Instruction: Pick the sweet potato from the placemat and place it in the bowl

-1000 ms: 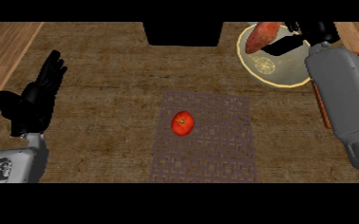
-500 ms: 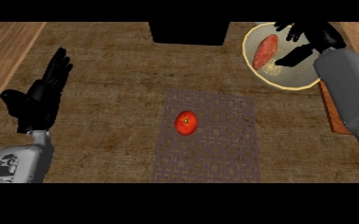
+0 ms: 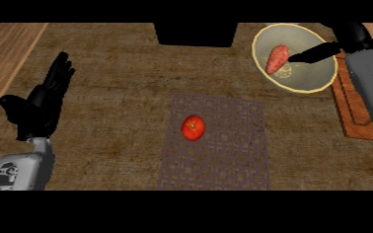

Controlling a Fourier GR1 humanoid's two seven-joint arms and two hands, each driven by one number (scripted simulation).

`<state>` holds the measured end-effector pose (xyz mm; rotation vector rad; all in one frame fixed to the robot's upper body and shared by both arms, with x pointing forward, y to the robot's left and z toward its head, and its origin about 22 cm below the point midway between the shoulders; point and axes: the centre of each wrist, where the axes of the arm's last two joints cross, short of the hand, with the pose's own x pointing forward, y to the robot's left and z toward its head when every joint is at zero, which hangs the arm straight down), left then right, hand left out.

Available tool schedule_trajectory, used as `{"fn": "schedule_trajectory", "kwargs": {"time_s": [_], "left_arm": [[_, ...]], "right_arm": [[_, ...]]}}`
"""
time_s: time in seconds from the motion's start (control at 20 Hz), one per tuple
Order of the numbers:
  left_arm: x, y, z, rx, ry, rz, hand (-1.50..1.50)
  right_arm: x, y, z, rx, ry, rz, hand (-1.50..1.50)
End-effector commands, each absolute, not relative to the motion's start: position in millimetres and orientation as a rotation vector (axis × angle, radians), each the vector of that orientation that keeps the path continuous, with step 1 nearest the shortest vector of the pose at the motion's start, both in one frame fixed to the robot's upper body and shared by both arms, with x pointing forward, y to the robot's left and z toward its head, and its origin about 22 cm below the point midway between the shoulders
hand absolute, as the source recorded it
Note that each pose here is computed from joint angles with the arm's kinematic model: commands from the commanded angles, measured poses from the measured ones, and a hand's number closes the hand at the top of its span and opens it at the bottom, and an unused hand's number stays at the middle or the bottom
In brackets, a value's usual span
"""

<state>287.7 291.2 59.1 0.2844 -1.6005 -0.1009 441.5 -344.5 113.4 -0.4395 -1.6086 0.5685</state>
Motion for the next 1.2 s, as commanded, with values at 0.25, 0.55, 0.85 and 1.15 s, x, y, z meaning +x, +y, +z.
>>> {"fn": "schedule_trajectory", "kwargs": {"time_s": [0.25,0.55,0.85,1.15], "left_arm": [[289.9,295.8,67.3,0.277,-1.604,-0.104,0.00],[289.7,292.2,69.5,0.276,-1.622,-0.097,0.00],[291.4,292.6,60.3,0.278,-1.610,-0.097,0.00],[291.6,285.9,66.4,0.274,-1.612,-0.090,0.00]], "right_arm": [[406.6,-428.9,118.6,-0.185,-1.716,0.132,-1.50],[355.7,-500.9,122.1,-0.155,-1.662,0.147,-1.50],[328.1,-532.2,128.5,-0.022,-1.683,0.116,-1.50],[328.9,-534.0,136.3,0.026,-1.742,0.108,-1.50]]}}
